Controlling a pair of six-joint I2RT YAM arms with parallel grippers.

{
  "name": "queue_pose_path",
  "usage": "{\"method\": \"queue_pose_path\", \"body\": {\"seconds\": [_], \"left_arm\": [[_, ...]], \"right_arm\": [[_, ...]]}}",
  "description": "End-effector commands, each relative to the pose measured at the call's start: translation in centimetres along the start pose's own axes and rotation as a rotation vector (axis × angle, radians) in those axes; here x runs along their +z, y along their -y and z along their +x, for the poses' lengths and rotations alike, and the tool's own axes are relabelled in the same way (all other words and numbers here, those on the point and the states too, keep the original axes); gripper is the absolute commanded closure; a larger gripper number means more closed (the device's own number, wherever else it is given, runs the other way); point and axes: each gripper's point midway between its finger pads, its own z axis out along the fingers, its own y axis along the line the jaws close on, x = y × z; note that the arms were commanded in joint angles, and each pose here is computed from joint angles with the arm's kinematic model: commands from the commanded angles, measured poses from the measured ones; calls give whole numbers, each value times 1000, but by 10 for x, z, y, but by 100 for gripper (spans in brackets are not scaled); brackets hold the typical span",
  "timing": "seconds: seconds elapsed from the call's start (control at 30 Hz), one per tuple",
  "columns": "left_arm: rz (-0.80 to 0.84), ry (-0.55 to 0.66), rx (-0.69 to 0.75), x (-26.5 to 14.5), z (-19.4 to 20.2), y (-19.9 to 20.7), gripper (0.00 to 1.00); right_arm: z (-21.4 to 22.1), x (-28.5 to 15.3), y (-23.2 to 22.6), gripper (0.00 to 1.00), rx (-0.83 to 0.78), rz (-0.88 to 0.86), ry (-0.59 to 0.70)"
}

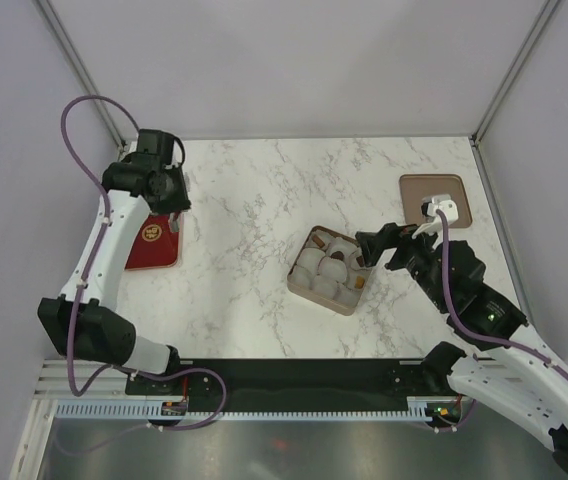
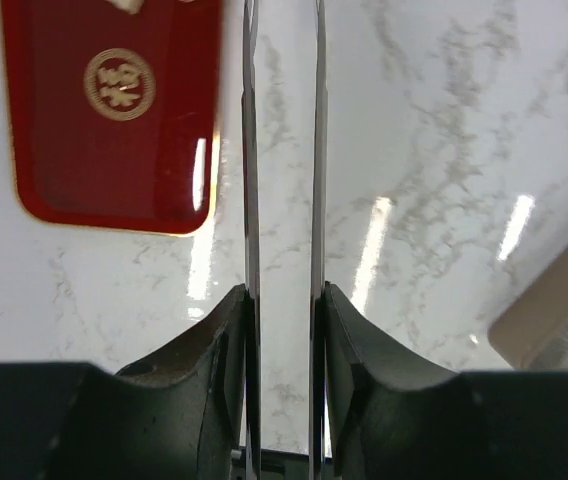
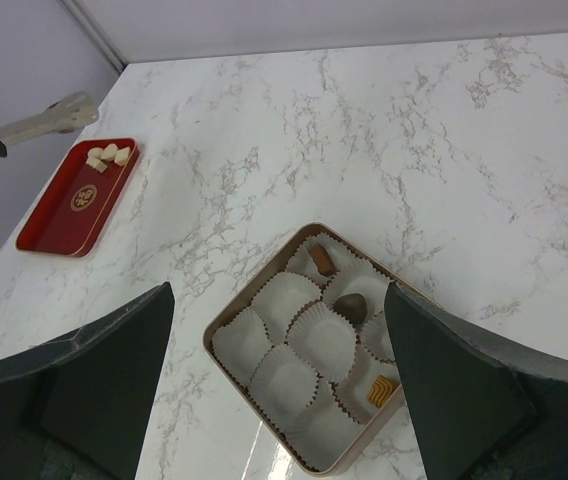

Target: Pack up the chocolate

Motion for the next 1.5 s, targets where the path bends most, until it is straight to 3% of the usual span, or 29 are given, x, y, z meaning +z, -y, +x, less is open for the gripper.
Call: {"method": "queue_pose_path", "body": {"seconds": [0.0,0.27,0.43,0.67,1.0,1.47], "left_arm": [[205,55,100,-45,1,58,71],[616,46,343,-124,75,201,72],[685,-27,503,-132,132,242,71],[685,-111,549,-125,179,252,71],[697,-204,565,-112,214,256,69],[651,-192,578,-95,213,266,64]], "right_arm": [[-28,-8,5,5,6,43,76],[-54,-28,24,5,-5,140,144],[-64,-38,38,5,-16,210,177],[-70,-45,46,5,-12,254,200],[-71,-43,53,5,-34,300,197],[-75,-50,51,5,-13,280,215]]}}
